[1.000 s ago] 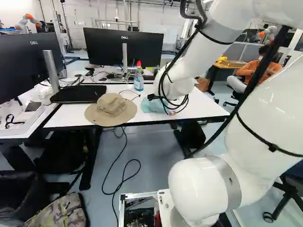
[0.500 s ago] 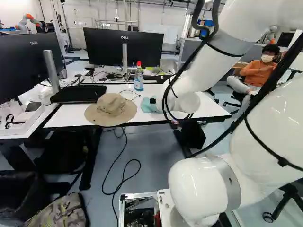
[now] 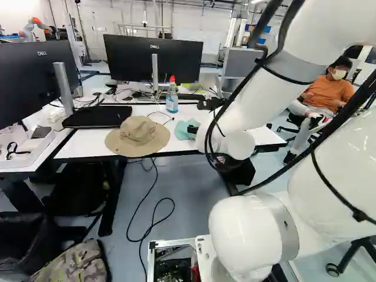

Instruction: Clean the table with the green towel

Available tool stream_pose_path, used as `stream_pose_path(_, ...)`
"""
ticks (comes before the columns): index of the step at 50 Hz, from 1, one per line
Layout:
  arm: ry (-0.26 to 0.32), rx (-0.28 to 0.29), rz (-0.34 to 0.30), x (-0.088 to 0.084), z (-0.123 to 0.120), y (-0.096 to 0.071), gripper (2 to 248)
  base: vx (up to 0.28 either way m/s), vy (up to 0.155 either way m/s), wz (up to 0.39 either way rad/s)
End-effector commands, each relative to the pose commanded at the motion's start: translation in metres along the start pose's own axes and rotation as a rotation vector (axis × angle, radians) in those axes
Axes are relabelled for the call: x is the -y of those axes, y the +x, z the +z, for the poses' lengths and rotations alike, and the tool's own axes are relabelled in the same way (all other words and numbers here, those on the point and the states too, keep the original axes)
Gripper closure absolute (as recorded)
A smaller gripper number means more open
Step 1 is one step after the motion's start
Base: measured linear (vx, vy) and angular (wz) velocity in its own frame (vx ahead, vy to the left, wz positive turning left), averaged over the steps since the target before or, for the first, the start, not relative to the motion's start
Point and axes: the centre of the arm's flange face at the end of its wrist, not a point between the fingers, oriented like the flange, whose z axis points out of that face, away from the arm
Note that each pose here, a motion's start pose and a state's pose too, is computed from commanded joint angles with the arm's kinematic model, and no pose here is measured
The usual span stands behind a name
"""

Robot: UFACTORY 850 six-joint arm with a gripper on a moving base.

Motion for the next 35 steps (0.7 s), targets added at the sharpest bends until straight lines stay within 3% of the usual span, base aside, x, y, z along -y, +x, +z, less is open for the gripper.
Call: stream_pose_path(35,-0.001,-0.070,-0.003,-0.002,-0.019,-0.019,3,0.000,0.000,0.000)
